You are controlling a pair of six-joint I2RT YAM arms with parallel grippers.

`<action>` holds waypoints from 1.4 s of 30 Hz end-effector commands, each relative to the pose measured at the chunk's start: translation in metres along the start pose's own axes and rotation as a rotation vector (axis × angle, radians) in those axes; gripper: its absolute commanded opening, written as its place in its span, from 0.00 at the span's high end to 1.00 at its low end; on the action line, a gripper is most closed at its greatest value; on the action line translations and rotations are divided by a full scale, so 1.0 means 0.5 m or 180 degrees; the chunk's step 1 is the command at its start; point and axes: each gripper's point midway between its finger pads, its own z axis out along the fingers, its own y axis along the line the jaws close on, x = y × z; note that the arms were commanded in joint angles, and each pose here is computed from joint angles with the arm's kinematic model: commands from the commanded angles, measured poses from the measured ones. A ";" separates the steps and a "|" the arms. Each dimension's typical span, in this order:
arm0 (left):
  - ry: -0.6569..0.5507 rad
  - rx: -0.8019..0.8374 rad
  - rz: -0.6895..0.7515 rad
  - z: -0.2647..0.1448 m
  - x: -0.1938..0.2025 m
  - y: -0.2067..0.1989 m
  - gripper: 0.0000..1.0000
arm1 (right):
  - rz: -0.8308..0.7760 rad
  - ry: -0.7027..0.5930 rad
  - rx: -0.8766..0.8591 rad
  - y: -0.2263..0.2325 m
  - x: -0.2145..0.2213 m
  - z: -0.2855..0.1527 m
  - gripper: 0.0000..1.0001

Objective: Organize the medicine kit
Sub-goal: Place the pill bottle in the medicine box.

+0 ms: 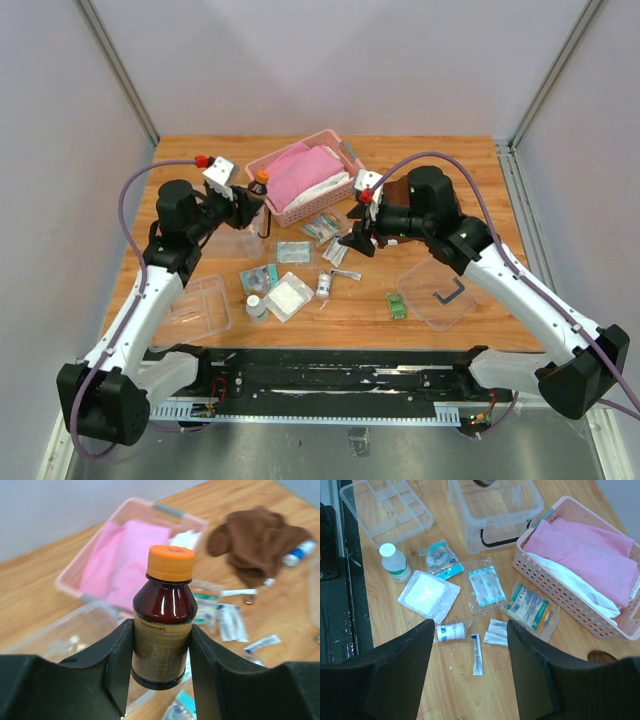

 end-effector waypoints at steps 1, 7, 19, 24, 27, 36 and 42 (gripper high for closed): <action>0.0179 -0.0985 -0.0263 -0.024 0.005 0.148 0.81 | 0.0039 -0.0047 0.0166 -0.021 0.002 -0.012 0.39; 0.0687 -0.1161 -0.0628 -0.022 0.088 0.217 0.77 | 0.0045 -0.0032 0.0147 -0.020 0.008 -0.009 0.39; 0.1331 -0.1151 -0.1051 0.027 0.221 0.262 0.76 | 0.0052 -0.0023 0.0106 -0.014 0.014 -0.008 0.39; 0.1512 -0.1077 -0.1224 0.042 0.263 0.259 0.76 | 0.0052 -0.0007 0.0091 -0.014 0.019 -0.004 0.39; 0.1627 -0.1045 -0.1318 0.052 0.285 0.260 0.73 | 0.0064 0.0009 0.0079 -0.013 0.023 -0.002 0.39; 0.1923 -0.0953 -0.1603 0.064 0.346 0.248 0.72 | 0.0071 0.0045 0.0068 -0.014 0.033 0.004 0.39; 0.2033 -0.0886 -0.1784 0.070 0.380 0.235 0.69 | 0.0073 0.0062 0.0074 -0.016 0.036 0.006 0.39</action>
